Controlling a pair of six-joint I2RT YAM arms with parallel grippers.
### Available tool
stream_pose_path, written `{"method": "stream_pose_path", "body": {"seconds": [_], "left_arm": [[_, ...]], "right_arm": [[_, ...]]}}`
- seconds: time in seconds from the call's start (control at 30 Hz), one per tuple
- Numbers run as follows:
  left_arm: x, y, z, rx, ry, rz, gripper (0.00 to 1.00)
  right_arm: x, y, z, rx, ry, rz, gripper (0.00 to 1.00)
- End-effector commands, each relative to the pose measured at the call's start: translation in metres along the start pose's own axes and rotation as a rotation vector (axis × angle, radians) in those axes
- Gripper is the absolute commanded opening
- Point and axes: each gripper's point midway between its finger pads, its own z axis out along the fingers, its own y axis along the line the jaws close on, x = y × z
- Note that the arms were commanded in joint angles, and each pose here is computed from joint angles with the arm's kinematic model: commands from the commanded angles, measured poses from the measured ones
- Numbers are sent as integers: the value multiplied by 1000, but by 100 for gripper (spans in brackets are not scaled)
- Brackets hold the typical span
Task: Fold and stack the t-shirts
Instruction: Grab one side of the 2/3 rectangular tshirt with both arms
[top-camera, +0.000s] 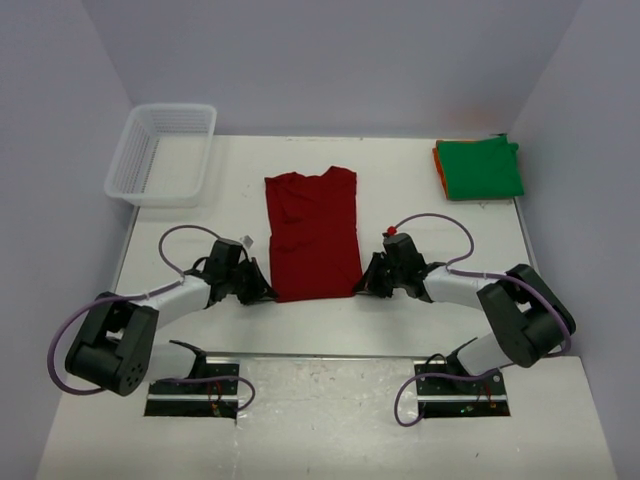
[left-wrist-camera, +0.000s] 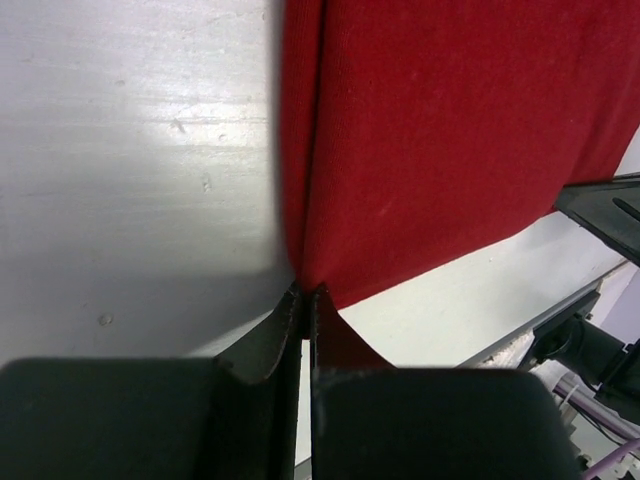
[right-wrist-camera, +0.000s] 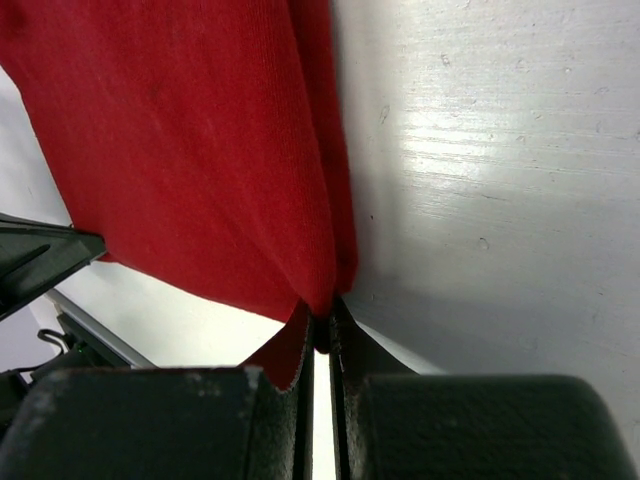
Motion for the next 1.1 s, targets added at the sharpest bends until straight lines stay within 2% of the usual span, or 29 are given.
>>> {"method": "stream_pose_path", "body": {"seconds": [0.0, 0.23, 0.27, 0.47, 0.83, 1.07], "left_arm": [[21, 39, -7, -145, 30, -12, 0], [9, 16, -32, -68, -52, 87, 0], [9, 16, -36, -75, -59, 96, 0], [10, -3, -55, 4, -109, 137, 0], [12, -20, -83, 43, -170, 142, 0], [13, -32, -95, 81, -172, 151, 0]], "right_arm": [[-7, -12, -4, 60, -41, -45, 0], [-8, -7, -15, 93, -73, -185, 0], [-4, 1, -18, 87, -69, -241, 0], [0, 19, -33, 119, -94, -349, 0], [2, 28, -70, 116, -161, -365, 0], [16, 32, -83, 79, -128, -372, 0]]}}
